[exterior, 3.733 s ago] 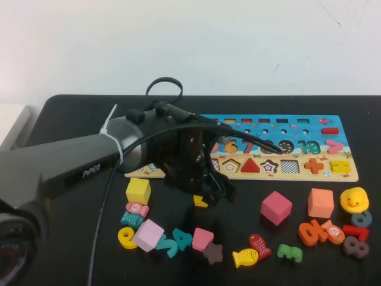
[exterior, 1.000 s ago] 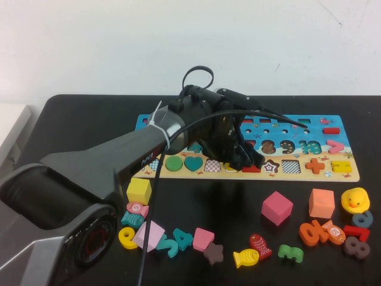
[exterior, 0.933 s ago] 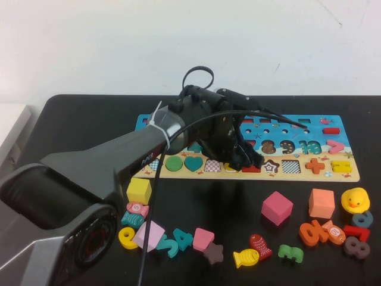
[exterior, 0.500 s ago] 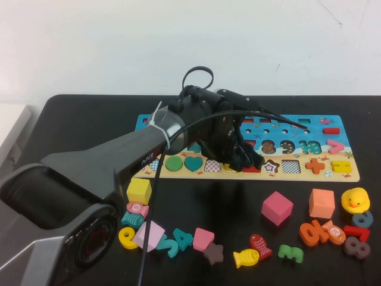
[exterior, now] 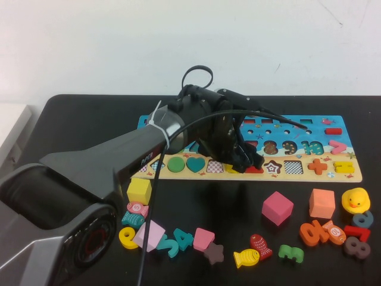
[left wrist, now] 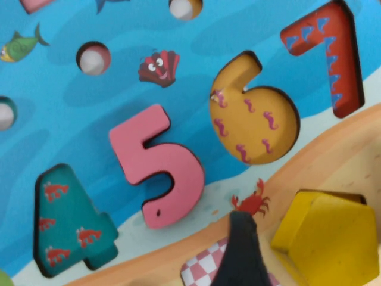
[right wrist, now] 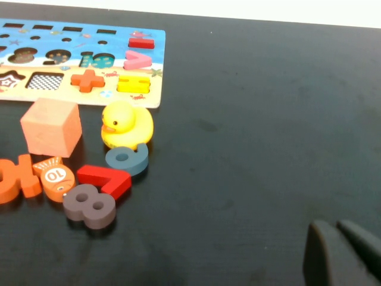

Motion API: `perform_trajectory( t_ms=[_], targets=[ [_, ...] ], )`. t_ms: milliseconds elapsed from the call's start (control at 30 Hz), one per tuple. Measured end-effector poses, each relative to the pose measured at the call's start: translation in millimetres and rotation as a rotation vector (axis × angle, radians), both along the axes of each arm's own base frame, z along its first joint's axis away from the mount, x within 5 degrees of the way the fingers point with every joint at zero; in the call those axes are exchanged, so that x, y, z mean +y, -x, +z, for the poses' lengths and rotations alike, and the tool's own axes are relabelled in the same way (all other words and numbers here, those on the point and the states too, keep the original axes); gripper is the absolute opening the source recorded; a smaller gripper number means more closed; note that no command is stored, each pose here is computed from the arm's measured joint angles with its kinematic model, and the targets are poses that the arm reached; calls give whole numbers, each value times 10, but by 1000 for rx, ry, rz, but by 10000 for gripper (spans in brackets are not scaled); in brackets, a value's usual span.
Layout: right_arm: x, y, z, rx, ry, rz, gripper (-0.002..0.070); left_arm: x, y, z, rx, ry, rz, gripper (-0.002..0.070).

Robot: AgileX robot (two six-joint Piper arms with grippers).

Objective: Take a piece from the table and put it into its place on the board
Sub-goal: Place the "five-pointed star" into the hole of the five-pointed star

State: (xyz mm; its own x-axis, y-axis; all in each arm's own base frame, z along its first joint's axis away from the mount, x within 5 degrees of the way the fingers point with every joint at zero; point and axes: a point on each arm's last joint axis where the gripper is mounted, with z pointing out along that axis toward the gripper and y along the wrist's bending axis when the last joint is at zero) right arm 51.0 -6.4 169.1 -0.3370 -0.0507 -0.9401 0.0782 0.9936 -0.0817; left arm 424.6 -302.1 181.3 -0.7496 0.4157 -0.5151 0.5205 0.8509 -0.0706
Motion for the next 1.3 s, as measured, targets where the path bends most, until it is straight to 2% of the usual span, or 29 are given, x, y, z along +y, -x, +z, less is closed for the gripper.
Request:
perform_trajectory(
  t_ms=[133,233,367,467,633,1000,1300],
  targets=[
    [0,0,0,0,0,0,18,-6,-1,51,-14,17,2,407],
    [0,0,0,0,0,0,18,-9,-10,120,-40,32,2,297],
    [0,0,0,0,0,0,18,9,-29,124,-61,16,16,101],
    [0,0,0,0,0,0,18,16,-37,115,-63,12,27,27],
    [0,0,0,0,0,0,19,18,-43,118,-72,9,27,3],
    [0,0,0,0,0,0,18,51,-61,-37,-52,-58,33,0],
    [0,0,0,0,0,0,18,51,-51,-55,-38,-62,30,-1]
  ],
)
